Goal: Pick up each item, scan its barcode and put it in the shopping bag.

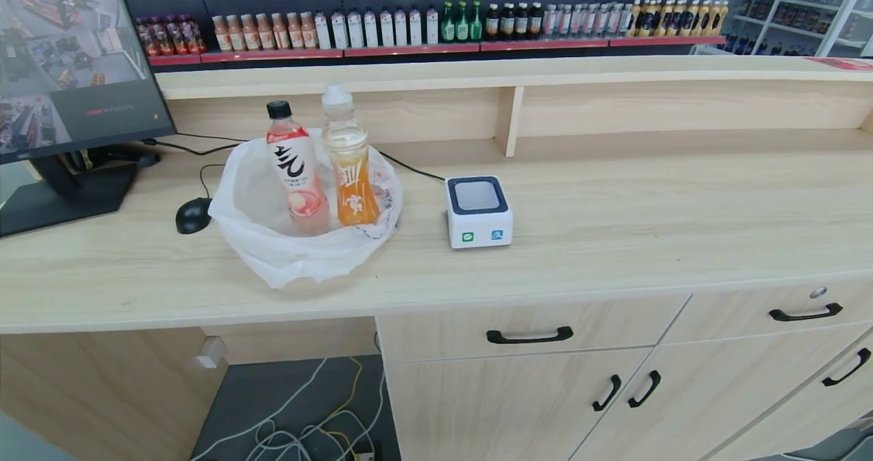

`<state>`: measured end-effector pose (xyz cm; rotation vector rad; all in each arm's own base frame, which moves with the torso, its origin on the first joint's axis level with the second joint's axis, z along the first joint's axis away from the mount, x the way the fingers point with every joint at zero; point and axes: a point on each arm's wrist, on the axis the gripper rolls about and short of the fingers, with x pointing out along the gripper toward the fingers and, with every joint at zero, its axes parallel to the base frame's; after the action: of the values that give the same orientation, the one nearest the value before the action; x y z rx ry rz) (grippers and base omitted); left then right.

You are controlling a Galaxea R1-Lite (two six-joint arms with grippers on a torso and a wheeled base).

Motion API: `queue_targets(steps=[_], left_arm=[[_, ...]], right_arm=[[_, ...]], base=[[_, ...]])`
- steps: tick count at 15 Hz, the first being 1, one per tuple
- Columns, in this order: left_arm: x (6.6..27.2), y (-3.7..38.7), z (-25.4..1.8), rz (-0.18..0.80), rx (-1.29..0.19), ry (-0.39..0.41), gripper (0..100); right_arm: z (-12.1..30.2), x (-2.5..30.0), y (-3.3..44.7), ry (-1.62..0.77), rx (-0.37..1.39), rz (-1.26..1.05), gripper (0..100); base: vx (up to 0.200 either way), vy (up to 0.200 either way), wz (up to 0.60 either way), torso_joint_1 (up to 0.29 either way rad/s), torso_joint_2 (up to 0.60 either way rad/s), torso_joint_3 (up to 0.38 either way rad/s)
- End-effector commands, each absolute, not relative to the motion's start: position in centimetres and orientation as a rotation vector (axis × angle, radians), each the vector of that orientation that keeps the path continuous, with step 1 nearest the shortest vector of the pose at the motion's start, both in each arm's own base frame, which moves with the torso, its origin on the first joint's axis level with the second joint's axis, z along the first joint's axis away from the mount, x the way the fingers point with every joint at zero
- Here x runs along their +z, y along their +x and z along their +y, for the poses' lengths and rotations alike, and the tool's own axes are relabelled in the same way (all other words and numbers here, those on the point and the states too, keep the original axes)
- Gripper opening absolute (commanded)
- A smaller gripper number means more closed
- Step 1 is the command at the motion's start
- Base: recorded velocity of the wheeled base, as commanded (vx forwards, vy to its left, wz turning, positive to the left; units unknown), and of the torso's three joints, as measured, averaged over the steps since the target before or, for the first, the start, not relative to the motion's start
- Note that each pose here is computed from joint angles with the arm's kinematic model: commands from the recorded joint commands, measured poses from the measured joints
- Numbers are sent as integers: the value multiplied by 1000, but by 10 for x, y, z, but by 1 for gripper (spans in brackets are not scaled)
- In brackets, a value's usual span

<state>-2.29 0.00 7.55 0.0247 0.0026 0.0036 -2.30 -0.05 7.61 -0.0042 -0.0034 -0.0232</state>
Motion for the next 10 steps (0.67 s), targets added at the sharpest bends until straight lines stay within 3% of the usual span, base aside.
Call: queue_targets(steps=[1,10], left_arm=[[75,-23,0,3,5,25,100],[76,-23,0,2,5,23,100]], right_arm=[[-1,76,-23,-5,-23,-1,100],[-1,76,-23,-5,-23,-3,100]], base=[[0,-200,0,2,2,-2],[0,0,0,0,0,0]])
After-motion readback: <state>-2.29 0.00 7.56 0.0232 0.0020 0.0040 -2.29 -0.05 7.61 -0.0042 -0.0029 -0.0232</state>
